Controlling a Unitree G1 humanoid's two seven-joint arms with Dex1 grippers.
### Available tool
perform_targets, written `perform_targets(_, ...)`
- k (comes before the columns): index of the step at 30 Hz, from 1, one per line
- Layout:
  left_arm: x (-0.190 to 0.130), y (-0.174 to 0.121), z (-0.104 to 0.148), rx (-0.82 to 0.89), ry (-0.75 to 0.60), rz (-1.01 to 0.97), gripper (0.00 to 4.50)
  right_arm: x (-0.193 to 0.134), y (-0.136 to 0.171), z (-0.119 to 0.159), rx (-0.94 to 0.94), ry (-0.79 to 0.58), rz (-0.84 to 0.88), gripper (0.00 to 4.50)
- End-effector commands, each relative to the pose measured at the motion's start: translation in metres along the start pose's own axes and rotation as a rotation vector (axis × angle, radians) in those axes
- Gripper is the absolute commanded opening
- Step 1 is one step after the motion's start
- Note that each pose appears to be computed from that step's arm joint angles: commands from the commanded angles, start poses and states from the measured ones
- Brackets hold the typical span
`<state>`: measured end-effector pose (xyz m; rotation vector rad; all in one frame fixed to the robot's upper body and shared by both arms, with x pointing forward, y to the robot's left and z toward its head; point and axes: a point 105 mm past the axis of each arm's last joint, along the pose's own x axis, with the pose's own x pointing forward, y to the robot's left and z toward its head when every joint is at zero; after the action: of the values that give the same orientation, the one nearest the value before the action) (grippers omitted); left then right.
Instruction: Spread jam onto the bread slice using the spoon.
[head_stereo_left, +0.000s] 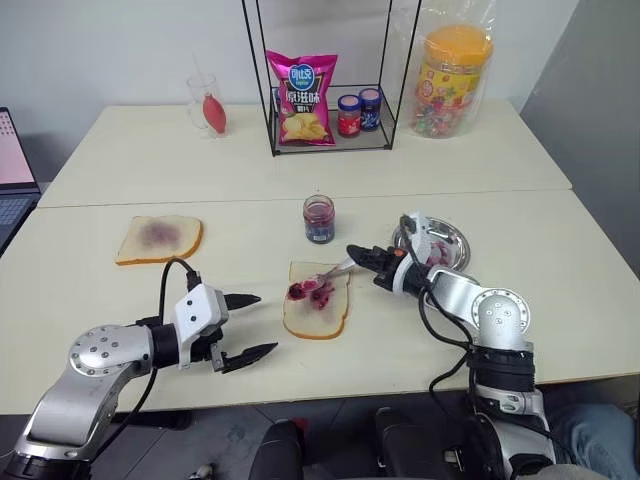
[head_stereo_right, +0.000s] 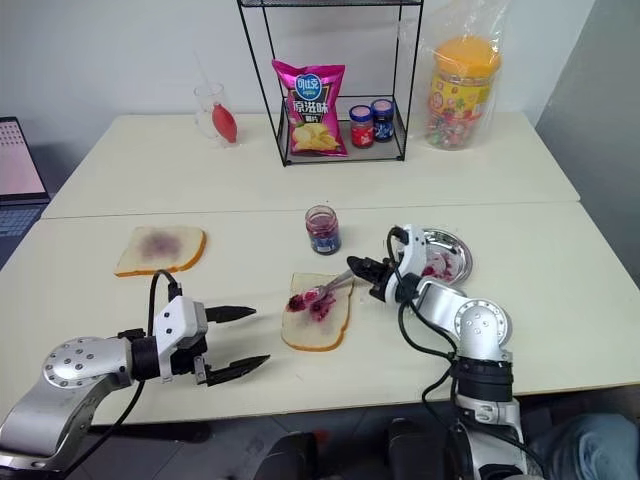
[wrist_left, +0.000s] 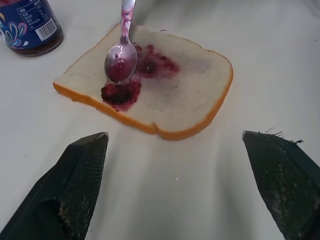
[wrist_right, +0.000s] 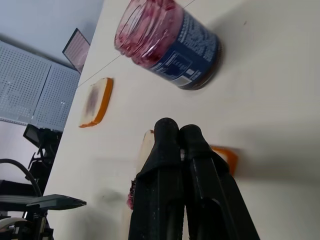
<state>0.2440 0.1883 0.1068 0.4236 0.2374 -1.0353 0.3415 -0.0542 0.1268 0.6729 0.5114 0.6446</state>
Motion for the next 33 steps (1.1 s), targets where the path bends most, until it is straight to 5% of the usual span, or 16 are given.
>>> perform_targets(1, 0.002, -0.001, 0.01, 0.033, -0.025, -0.001, 4.5, -0.018, -0.015, 0.017, -0.024, -0.055, -0.062, 0.03)
perform_targets(11, -0.011, 0.013, 0.022, 0.003, -0.066, 0.085, 4.5, -0.051, 0.024, 0.048, -0.045, -0.165, 0.192, 0.03)
perform_targets(15, -0.006, 0.007, 0.049, -0.022, -0.124, 0.028, 4.5, -0.069, 0.027, 0.068, -0.076, -0.245, 0.212, 0.03)
perform_targets(27, 0.038, -0.015, 0.107, 0.156, -0.136, -0.192, 4.5, -0.125, -0.034, 0.105, -0.159, -0.399, -0.067, 0.03)
perform_targets(33, 0.07, -0.021, 0.106, 0.226, -0.132, -0.269, 4.5, -0.13, -0.082, 0.107, -0.148, -0.376, -0.238, 0.03)
